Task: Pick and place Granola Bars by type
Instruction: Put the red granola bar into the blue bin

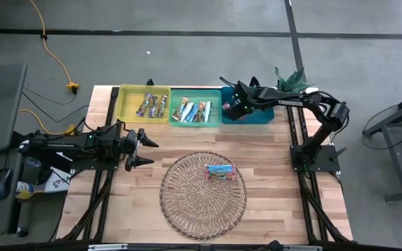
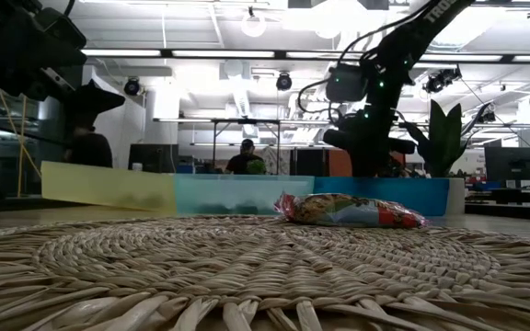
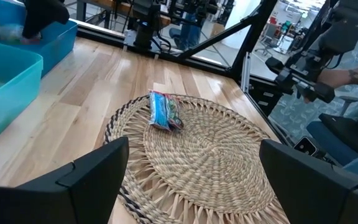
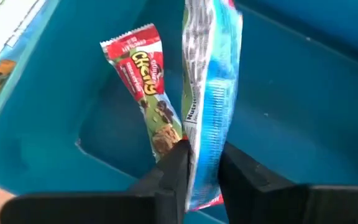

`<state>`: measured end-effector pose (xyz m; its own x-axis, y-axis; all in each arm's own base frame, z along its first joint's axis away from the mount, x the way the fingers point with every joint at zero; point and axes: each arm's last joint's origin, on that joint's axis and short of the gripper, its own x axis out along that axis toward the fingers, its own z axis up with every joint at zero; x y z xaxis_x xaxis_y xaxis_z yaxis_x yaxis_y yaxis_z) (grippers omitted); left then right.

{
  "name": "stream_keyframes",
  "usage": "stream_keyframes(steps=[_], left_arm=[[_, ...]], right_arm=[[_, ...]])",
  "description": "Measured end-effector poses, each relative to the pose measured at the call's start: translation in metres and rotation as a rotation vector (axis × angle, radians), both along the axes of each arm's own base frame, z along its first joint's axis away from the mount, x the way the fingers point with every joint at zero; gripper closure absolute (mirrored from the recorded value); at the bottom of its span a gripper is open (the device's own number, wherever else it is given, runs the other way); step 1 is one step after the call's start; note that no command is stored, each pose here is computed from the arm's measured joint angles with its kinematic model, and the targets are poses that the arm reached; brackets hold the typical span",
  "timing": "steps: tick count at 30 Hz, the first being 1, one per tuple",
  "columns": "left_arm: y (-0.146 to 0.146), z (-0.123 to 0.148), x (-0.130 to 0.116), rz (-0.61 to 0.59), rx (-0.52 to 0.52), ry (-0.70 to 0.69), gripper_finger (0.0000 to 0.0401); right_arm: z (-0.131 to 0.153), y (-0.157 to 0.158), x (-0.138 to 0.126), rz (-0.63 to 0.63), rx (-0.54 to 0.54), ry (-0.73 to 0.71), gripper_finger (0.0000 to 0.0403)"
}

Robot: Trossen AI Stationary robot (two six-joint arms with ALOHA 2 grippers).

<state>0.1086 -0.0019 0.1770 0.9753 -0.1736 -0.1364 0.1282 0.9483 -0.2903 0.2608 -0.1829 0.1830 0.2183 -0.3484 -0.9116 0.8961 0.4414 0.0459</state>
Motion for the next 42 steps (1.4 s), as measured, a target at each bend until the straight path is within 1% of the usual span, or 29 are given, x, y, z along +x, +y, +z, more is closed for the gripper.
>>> stream_keyframes(steps=[9, 12, 15, 19, 24, 28, 31, 34, 38, 40, 42], left_arm=[[0.000, 0.000, 0.000, -0.001, 0.000, 0.000, 0.0043], [0.000, 0.000, 0.000, -0.001, 0.000, 0.000, 0.0043], [0.000, 0.000, 0.000, -0.002, 0.000, -0.001, 0.0043], [0.000, 0.000, 0.000, -0.002, 0.000, 0.000, 0.0043], [0.000, 0.000, 0.000, -0.002, 0.000, 0.000, 0.0043], [0.000, 0.000, 0.000, -0.002, 0.000, -0.001, 0.0043], [0.000, 0.000, 0.000, -0.003, 0.000, 0.000, 0.0043], [0.000, 0.000, 0.000, -0.006, -0.001, 0.000, 0.0043], [0.000, 0.000, 0.000, -0.006, 0.000, 0.000, 0.0043], [0.000, 0.000, 0.000, -0.006, -0.001, -0.001, 0.0043], [0.000, 0.000, 0.000, -0.006, -0.001, -0.001, 0.0043]], right_arm=[[0.000, -0.001, 0.000, 0.001, -0.011, 0.000, 0.0279], [0.004, -0.001, 0.003, 0.057, -0.018, -0.043, 0.0267], [0.019, 0.000, 0.007, 0.138, -0.054, -0.140, 0.0260], [0.051, 0.006, 0.010, 0.263, -0.132, -0.329, 0.0256], [0.108, 0.026, 0.010, 0.477, -0.283, -0.636, 0.0257], [0.156, 0.053, -0.002, 0.620, -0.446, -0.841, 0.0257], [0.183, 0.073, -0.014, 0.711, -0.512, -0.969, 0.0254], [0.201, 0.092, -0.026, 0.811, -0.499, -1.091, 0.0252], [0.216, 0.113, -0.038, 0.936, -0.408, -1.221, 0.0252], [0.219, 0.121, -0.039, 0.981, -0.357, -1.260, 0.0254], [0.220, 0.129, -0.038, 1.007, -0.329, -1.274, 0.0256]])
